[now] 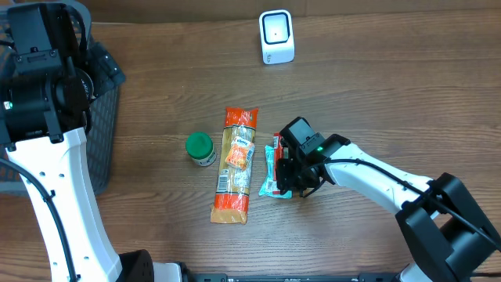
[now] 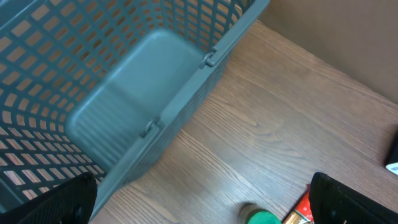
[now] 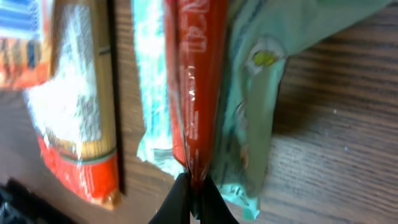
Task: Scan the item barcode
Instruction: 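Grasp the red snack bar with the right gripper and lift it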
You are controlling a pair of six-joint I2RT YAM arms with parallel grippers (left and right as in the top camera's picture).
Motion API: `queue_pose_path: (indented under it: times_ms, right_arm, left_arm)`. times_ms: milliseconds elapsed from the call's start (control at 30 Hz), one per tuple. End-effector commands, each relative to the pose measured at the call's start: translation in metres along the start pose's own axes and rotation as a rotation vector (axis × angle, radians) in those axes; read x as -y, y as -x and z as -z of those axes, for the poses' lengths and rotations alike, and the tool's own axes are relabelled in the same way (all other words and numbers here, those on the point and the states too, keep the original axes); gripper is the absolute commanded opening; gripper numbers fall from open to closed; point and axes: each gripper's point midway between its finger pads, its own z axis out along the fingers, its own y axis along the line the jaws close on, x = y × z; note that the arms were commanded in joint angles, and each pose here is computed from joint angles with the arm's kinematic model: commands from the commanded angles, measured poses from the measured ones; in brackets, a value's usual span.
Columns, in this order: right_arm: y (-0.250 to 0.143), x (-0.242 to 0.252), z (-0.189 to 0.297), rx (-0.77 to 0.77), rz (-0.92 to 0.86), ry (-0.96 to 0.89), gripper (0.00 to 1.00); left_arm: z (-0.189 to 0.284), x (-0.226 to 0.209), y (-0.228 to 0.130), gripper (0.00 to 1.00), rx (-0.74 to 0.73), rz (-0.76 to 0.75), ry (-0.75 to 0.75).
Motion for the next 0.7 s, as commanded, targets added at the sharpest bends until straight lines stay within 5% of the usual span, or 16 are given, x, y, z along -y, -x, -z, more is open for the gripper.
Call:
queue_pose_path:
  times_ms: [0,167,333,667]
  right_arm:
    - [0.003,-0.022,0.03,0.041,0.168,0.115,0.04]
    - [-0.001,-0.049,0.07,0.1,0.406,0.257,0.04]
    - [-0.009,-0.051,0.099,0.112,0.408,0.325,0.04]
    - [-0.063,-0.06,0.129,0.055,0.858,0.521,0.04]
  left_arm:
    - [-0.001,-0.003,0.003,1.0,0.005,-0.006,0.015]
    - [-0.001,-0.003,0.003,1.0,0.005,-0.005,0.015]
    - [-0.001,-0.003,0.003,1.0,0.005,-0.005,0.015]
    - [-0.001,-0.003,0.003,1.0,0.005,-0.006,0.015]
